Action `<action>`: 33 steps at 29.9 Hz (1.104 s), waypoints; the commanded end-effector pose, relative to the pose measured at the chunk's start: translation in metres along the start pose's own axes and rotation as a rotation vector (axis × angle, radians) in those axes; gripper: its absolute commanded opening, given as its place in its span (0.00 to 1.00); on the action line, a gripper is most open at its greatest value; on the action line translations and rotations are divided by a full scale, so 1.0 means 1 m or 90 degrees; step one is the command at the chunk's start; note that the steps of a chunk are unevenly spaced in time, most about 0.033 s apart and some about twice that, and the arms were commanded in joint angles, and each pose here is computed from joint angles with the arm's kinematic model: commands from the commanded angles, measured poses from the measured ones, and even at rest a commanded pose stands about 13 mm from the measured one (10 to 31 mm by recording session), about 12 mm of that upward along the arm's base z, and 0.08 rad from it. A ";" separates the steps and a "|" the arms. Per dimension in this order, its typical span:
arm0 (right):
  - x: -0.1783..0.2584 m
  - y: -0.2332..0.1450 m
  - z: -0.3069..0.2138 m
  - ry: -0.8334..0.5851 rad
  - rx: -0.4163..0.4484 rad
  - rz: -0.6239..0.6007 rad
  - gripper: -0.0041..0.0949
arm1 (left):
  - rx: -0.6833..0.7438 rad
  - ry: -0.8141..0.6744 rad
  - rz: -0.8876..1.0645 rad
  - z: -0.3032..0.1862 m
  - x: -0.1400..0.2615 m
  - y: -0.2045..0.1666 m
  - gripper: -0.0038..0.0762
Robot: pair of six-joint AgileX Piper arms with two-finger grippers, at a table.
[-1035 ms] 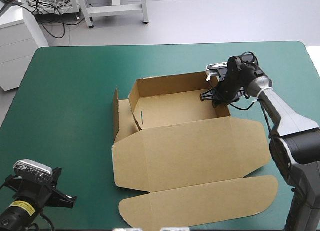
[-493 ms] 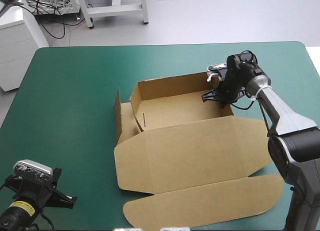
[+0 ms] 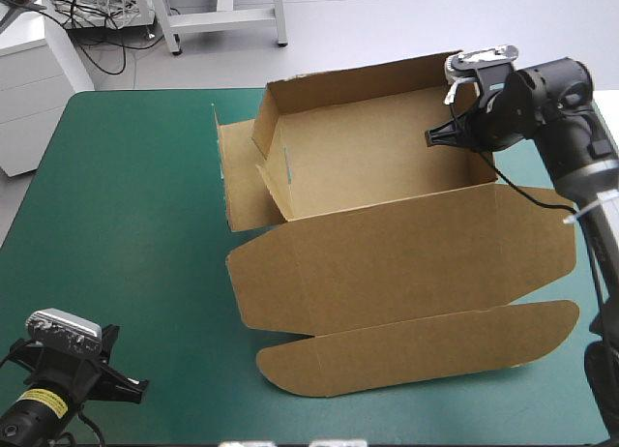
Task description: Fold the box
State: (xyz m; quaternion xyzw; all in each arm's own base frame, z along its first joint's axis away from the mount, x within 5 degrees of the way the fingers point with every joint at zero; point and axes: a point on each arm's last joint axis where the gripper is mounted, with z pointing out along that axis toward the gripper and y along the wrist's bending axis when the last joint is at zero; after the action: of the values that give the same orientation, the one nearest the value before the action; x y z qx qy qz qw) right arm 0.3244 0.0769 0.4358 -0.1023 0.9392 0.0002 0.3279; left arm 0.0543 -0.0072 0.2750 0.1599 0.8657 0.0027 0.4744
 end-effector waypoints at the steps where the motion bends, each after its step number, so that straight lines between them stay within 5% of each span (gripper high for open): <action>1: 0.003 -0.007 -0.053 -0.078 0.009 0.017 0.02 | 0.000 -0.051 -0.005 -0.004 -0.013 0.001 0.04; 5: 0.005 -0.007 -0.061 -0.090 0.003 0.020 0.02 | 0.000 -0.045 -0.005 -0.004 -0.012 0.001 0.10; 11: 0.006 -0.003 -0.059 -0.082 -0.025 0.024 0.02 | -0.003 -0.043 -0.001 -0.004 -0.011 0.002 0.47; 15: 0.006 -0.003 -0.059 -0.082 -0.025 0.022 0.02 | -0.001 -0.056 -0.003 -0.004 -0.013 0.001 0.63; 26: 0.006 -0.003 -0.059 -0.082 -0.024 0.017 0.02 | 0.027 -0.101 -0.049 -0.005 -0.020 -0.002 0.63; 33: 0.006 -0.003 -0.059 -0.082 -0.024 0.014 0.02 | 0.016 -0.096 -0.045 -0.012 -0.066 0.006 0.56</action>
State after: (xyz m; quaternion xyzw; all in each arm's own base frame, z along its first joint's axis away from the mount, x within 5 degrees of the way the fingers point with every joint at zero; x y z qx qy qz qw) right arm 0.3001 0.0737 0.4590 -0.1007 0.9276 0.0230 0.3589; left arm 0.0655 -0.0144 0.3068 0.1404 0.8470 -0.0332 0.5116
